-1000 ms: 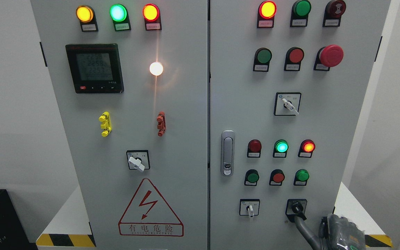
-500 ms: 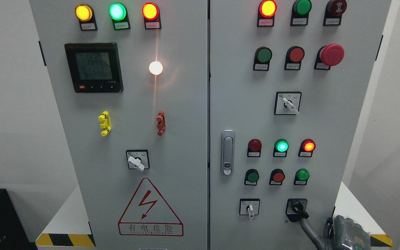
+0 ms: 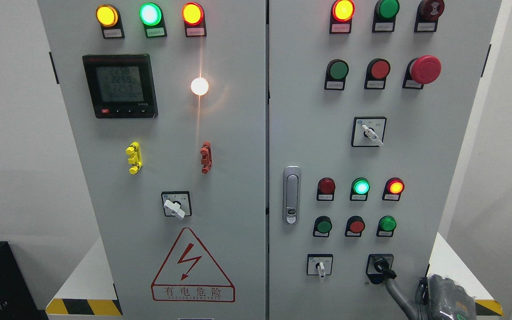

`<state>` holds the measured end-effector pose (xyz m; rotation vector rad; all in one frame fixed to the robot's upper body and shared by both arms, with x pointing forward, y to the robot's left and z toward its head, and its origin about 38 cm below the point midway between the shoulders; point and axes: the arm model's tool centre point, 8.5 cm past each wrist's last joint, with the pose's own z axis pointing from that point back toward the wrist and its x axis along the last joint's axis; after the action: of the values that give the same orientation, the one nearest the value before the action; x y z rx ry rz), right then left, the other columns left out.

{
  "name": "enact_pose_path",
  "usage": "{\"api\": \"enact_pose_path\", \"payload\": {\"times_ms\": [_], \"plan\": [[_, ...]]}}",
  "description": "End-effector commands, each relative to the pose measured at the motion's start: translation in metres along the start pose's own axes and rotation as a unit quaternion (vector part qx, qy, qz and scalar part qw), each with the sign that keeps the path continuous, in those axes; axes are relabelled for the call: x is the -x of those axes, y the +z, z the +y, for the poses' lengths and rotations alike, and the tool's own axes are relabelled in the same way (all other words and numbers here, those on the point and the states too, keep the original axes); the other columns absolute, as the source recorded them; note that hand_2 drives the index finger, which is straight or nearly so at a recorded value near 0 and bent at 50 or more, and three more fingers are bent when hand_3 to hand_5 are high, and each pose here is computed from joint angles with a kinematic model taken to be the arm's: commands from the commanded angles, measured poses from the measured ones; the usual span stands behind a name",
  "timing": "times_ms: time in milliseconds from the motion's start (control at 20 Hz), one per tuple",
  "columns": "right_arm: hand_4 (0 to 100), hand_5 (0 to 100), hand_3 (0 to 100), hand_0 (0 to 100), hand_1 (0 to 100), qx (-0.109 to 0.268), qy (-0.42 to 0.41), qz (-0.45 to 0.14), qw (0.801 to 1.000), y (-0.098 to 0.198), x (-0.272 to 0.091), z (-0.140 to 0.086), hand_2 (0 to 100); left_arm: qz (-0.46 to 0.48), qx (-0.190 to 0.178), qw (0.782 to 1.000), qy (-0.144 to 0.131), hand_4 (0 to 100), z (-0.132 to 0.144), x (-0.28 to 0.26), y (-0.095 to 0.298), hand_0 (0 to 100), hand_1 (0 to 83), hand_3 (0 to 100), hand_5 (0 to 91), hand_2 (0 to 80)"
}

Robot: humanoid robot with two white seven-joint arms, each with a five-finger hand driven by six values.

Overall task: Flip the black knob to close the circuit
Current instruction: 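Hold the right hand on the turned knob while indicator lights come on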

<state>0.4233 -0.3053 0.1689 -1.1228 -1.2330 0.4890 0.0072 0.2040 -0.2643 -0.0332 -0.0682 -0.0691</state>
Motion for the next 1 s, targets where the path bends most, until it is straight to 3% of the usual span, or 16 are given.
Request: {"api": "enact_pose_path", "payload": {"times_ms": [0, 950], "plan": [[93, 100, 100, 0, 0, 0.006, -0.006, 0.001, 1.0, 0.0002, -0.0002, -0.0035, 89, -0.001, 0.002, 1.0, 0.001, 0, -0.0022, 0.0057, 0.0, 12, 55.6, 0, 0.0, 0.0], [93, 100, 100, 0, 0, -0.004, -0.005, -0.013, 1.0, 0.0075, -0.0097, 0.0056, 89, -0.001, 0.001, 1.0, 0.001, 0, -0.0012, 0.0058, 0.0, 12, 55.6, 0, 0.0, 0.0]]}}
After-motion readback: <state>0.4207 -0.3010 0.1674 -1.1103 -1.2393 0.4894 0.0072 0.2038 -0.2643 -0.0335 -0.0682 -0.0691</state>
